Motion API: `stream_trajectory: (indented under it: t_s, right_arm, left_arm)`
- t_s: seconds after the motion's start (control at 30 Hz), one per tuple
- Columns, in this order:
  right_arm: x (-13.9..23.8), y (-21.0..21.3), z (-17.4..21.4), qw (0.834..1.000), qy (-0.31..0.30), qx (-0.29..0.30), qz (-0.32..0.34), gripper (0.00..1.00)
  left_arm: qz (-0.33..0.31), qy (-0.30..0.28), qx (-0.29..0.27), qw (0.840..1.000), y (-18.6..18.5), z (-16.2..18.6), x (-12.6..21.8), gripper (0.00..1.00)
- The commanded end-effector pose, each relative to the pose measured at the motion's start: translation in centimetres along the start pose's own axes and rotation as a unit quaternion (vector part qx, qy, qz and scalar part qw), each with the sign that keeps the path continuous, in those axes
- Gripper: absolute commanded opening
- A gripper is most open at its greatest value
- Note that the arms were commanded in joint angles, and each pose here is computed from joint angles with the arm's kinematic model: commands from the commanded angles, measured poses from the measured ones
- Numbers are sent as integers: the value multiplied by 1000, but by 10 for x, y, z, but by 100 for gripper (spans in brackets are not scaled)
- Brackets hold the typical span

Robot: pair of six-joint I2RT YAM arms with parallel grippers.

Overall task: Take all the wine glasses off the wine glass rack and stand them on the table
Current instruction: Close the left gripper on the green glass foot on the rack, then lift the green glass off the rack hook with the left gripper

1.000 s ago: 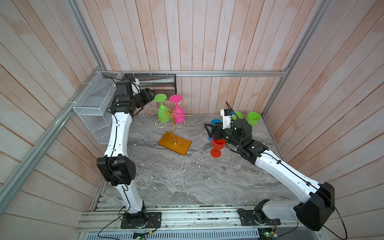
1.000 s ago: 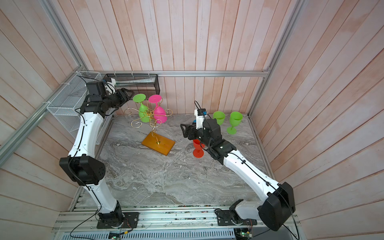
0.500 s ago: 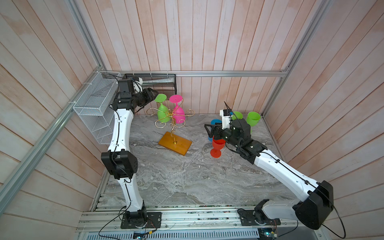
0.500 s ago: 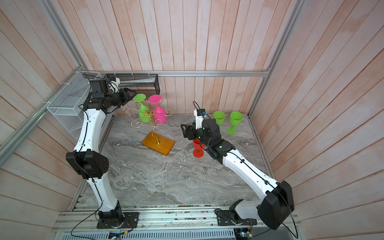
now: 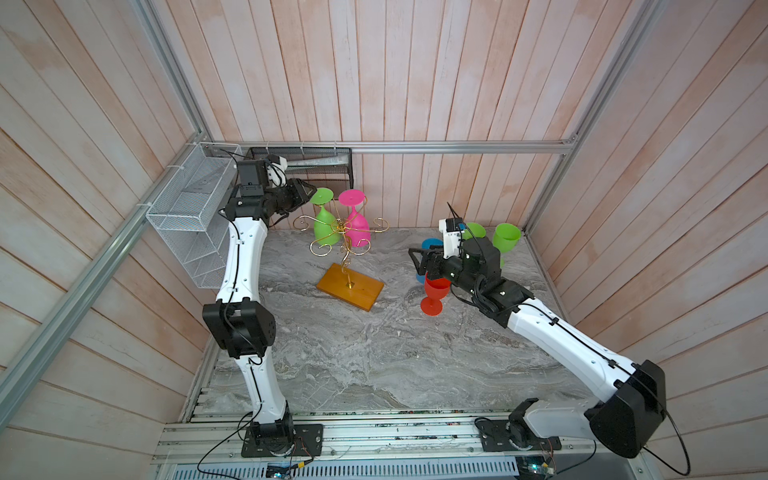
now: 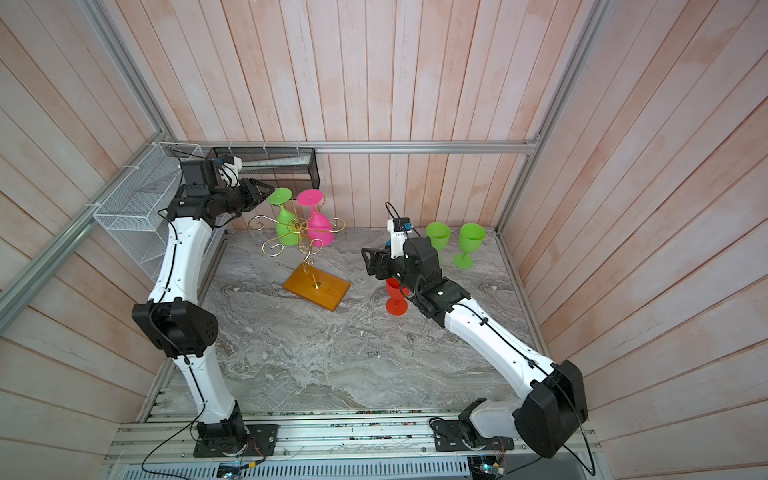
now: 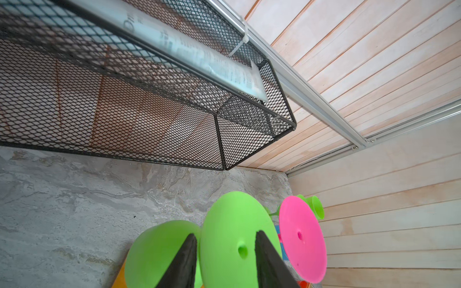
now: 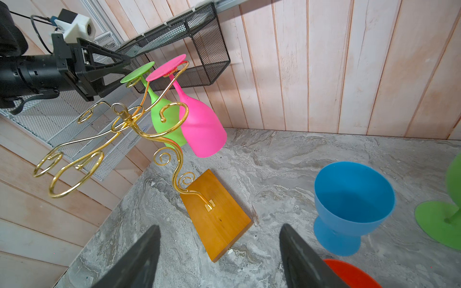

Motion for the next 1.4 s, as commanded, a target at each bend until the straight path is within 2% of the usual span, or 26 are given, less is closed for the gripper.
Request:
stream_trajectory:
  t_s: [0.0, 0.47, 0.7, 0.9, 1.37]
  right_arm:
    - [-2, 4, -12, 1000, -15, 5, -1, 75]
    - [-5, 4, -12, 1000, -11, 10, 1, 75]
    - [-5, 1, -9, 1000, -9, 11, 7, 74]
    - [-2, -1, -10, 1000, -11, 12, 13, 74]
    - [2, -5, -8, 1000, -13, 11, 19, 74]
  left_arm:
    - [15, 1, -5, 1000, -4, 1, -2, 38]
    - [25, -5, 7, 1000, -7, 0, -2, 21]
    - [37, -14, 14, 999, -7, -4, 1, 7]
    - [57, -16, 23, 998, -11, -4, 1, 0]
    - [79, -32, 45, 995, -20, -6, 11, 0]
Point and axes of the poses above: each gripper's point midway between its finger pads, its own x axis back along the fingers, its own y axis along the line the jaws close on, z = x × y, the point moved 3 cm from there along x, back along the fingers, and after that the axes turned 4 degrees about x, right-handed, at the moved point
